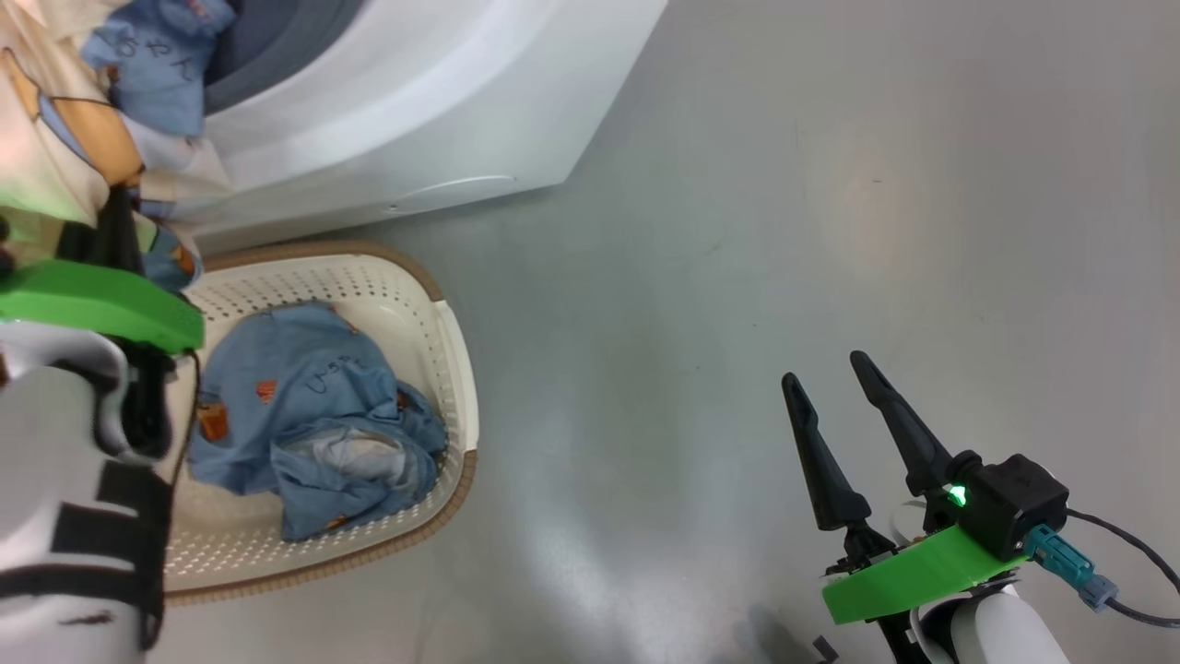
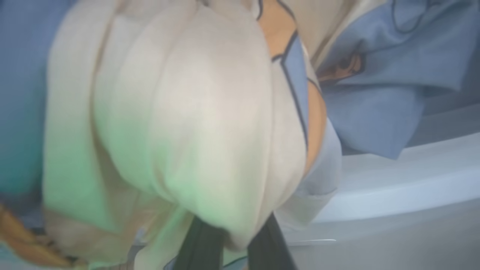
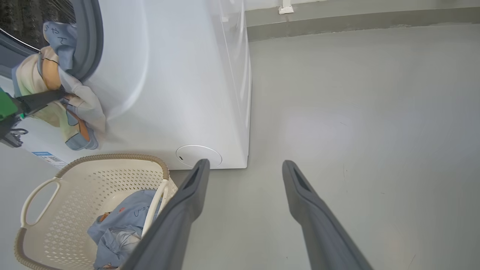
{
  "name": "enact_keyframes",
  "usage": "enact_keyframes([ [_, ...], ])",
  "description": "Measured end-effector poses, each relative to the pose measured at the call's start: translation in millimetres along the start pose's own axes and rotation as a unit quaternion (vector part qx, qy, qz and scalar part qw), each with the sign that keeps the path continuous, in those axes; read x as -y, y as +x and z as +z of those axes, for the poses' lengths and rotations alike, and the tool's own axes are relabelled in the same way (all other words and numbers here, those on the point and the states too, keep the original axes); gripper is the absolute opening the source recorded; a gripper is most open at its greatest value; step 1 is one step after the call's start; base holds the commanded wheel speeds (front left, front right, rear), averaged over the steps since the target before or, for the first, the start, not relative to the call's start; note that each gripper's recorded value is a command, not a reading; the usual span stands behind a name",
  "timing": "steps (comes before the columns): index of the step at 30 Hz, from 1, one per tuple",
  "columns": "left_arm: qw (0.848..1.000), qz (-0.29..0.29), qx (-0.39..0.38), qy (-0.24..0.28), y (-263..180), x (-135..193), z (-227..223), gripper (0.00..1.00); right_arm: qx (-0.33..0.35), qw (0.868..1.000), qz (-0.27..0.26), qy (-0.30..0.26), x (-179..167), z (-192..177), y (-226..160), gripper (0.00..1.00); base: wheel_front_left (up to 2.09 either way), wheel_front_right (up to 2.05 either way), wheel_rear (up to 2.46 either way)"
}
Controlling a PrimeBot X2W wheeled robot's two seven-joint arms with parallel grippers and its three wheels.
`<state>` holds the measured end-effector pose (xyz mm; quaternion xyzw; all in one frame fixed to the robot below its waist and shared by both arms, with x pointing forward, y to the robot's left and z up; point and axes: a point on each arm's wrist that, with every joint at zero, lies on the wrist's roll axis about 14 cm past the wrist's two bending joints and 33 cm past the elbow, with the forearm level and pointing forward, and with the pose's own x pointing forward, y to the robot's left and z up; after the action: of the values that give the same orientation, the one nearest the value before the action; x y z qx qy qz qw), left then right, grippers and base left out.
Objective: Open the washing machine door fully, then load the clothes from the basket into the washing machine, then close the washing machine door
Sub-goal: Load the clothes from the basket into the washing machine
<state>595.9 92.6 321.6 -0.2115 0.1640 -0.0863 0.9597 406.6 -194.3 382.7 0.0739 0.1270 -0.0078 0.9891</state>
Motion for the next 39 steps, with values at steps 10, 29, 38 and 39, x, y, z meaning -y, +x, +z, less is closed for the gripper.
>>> enact_keyframes([
  [10, 0.998, -0.031, 0.051, 0.018, -23.2, 19.1, 29.5, 0.0, 0.011, 1.0, 0.016, 0.006, -10.7, 6.3, 3.4, 1.0, 0.0, 0.0, 0.0],
  [29, 0.985, -0.086, 0.125, 0.084, 41.7, 74.3, 120.0, 0.0, 0.009, 1.0, -0.011, 0.015, 3.1, 9.6, -15.8, 1.0, 0.0, 0.0, 0.0],
  [38, 0.982, -0.064, 0.127, 0.124, 86.1, 64.9, 135.9, 0.0, -0.018, 0.999, -0.033, 0.013, 12.2, -4.4, -31.0, 1.0, 0.0, 0.0, 0.0],
  [39, 0.982, -0.061, 0.129, 0.125, 90.5, 62.7, 139.3, 0.0, -0.021, 0.999, -0.034, 0.013, 12.7, -6.2, -31.4, 1.0, 0.0, 0.0, 0.0],
])
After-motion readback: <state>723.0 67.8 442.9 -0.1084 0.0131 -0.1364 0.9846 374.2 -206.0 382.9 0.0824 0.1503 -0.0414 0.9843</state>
